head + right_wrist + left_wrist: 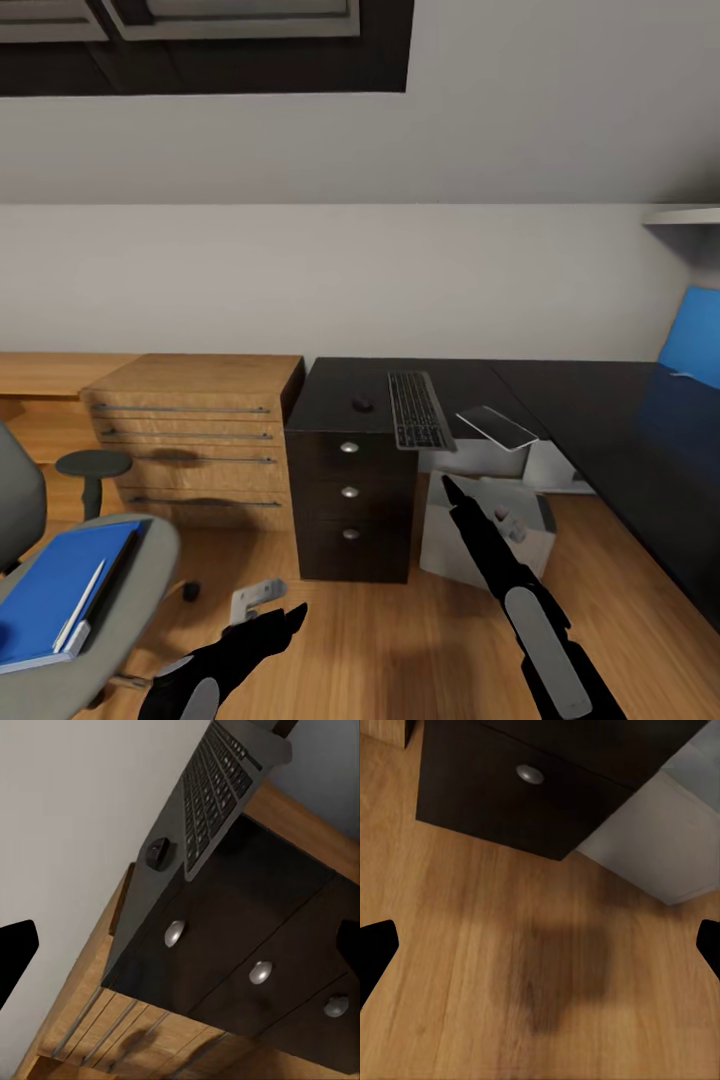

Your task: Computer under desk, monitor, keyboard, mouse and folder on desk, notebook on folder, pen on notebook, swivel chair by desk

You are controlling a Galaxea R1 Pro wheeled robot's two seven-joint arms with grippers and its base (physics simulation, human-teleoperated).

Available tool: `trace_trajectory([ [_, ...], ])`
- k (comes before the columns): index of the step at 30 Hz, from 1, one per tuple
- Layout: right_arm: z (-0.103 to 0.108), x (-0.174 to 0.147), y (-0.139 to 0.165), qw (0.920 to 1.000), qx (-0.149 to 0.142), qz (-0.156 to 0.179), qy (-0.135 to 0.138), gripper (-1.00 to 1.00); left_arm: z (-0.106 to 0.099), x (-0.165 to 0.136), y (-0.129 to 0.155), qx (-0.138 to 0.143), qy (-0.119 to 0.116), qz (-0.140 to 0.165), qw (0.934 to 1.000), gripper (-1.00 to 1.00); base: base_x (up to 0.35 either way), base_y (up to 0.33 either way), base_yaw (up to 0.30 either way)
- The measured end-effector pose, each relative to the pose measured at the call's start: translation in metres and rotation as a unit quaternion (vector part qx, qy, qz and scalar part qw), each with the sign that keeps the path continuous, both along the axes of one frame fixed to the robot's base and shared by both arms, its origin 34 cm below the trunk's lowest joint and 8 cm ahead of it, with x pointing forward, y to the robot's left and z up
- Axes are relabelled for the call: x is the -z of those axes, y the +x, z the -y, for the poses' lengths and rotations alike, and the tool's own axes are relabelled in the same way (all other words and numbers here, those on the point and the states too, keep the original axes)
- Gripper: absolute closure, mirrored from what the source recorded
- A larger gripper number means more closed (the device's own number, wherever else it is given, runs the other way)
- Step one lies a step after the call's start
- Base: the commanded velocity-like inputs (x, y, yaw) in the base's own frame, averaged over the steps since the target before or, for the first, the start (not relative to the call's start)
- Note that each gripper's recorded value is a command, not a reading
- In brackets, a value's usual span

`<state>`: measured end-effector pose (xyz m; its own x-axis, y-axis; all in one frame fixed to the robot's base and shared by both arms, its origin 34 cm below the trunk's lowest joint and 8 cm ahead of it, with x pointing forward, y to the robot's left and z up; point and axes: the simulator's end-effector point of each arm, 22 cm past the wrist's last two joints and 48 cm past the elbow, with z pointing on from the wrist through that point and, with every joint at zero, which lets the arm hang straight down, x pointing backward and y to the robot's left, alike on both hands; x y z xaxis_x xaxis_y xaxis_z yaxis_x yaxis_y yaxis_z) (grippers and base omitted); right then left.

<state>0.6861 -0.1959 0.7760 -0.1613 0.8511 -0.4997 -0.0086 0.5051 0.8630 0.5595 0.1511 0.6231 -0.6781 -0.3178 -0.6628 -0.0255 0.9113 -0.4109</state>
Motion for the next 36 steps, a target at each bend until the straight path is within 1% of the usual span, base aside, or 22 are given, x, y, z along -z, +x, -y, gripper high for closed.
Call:
trace_trajectory([
  [1, 0.0, 0.002, 0.0, 1.0, 0.0, -0.002, 0.0, -1.0, 0.0, 0.0, 0.0, 0.0, 0.0, 0.0, 1.0, -1.0, 0.29, 0.0, 0.0],
  [4, -0.003, 0.026, -0.002, 0.9996, 0.001, -0.028, 0.0, -1.0, 0.0, -0.001, 0.0, 0.0, -0.001, 0.001, 1.0, -1.0, 0.3, 0.0, 0.0],
  [8, -0.004, 0.029, -0.003, 0.9995, 0.001, -0.032, 0.005, -1.0, 0.0, 0.0, 0.0, 0.0, -0.002, 0.0, 1.0, -1.0, 0.279, 0.0, 0.0],
  [9, -0.004, 0.029, -0.003, 0.9994, 0.001, -0.033, 0.01, -1.0, 0.001, -0.001, 0.0, 0.0, -0.002, 0.0, 1.0, -1.0, 0.172, 0.0, 0.0],
  [10, -0.005, 0.029, -0.002, 0.9992, 0.001, -0.034, 0.023, -1.0, 0.001, 0.0, 0.0, 0.001, -0.003, 0.0, 1.0, -1.0, 0.138, 0.0, 0.0],
  [11, -0.006, 0.029, -0.002, 0.999, 0.001, -0.035, 0.028, -1.0, 0.001, 0.0, 0.0, 0.001, -0.003, -0.001, 1.0, -1.0, 0.088, 0.0, 0.0],
  [13, -0.007, 0.029, -0.003, 0.9978, 0.0, -0.038, 0.053, -1.0, 0.001, 0.0, 0.0, 0.001, -0.003, -0.001, 1.0, -1.0, 0.051, 0.0, 0.0],
  [15, -0.008, 0.029, -0.003, 0.997, -0.001, -0.04, 0.066, -1.0, 0.001, 0.0, 0.0, 0.001, -0.003, -0.001, 1.0, -1.0, 0.03, 0.0, 0.0],
  [16, -0.01, 0.029, -0.003, 0.9961, -0.005, -0.043, 0.077, -1.0, 0.001, 0.0, 0.0, 0.001, -0.003, -0.001, 1.0, -1.0, 0.019, 0.0, 0.0],
  [18, -0.014, 0.03, -0.004, 0.9949, -0.012, -0.047, 0.088, -1.0, 0.001, 0.0, 0.0, 0.001, -0.003, -0.001, 1.0, -1.0, 0.012, 0.0, 0.0],
  [19, -0.018, 0.031, -0.005, 0.9937, -0.02, -0.051, 0.098, -1.0, 0.001, 0.0, 0.0, 0.001, -0.003, -0.001, 1.0, -1.0, 0.008, 0.0, 0.0],
  [21, -0.022, 0.032, -0.006, 0.9921, -0.029, -0.057, 0.108, -1.0, 0.001, 0.0, 0.0, 0.001, -0.003, -0.001, 1.0, -1.0, 0.004, 0.0, 0.0],
  [25, -0.031, 0.033, -0.009, 0.9868, -0.052, -0.068, 0.138, -1.0, 0.001, 0.0, 0.0, 0.001, -0.003, -0.002, 1.0, -1.0, 0.003, 0.0, 0.0],
  [30, -0.033, 0.032, -0.01, 0.9843, -0.058, -0.07, 0.152, -1.0, 0.001, 0.0, 0.0, 0.001, -0.004, -0.001, 1.0, -1.0, 0.147, 0.0, 0.0],
  [36, -0.032, 0.035, -0.01, 0.9842, -0.053, -0.072, 0.153, -1.0, 0.002, 0.0, 0.0, 0.002, -0.006, -0.001, 1.0, -1.0, 0.254, 0.0, 0.0],
])
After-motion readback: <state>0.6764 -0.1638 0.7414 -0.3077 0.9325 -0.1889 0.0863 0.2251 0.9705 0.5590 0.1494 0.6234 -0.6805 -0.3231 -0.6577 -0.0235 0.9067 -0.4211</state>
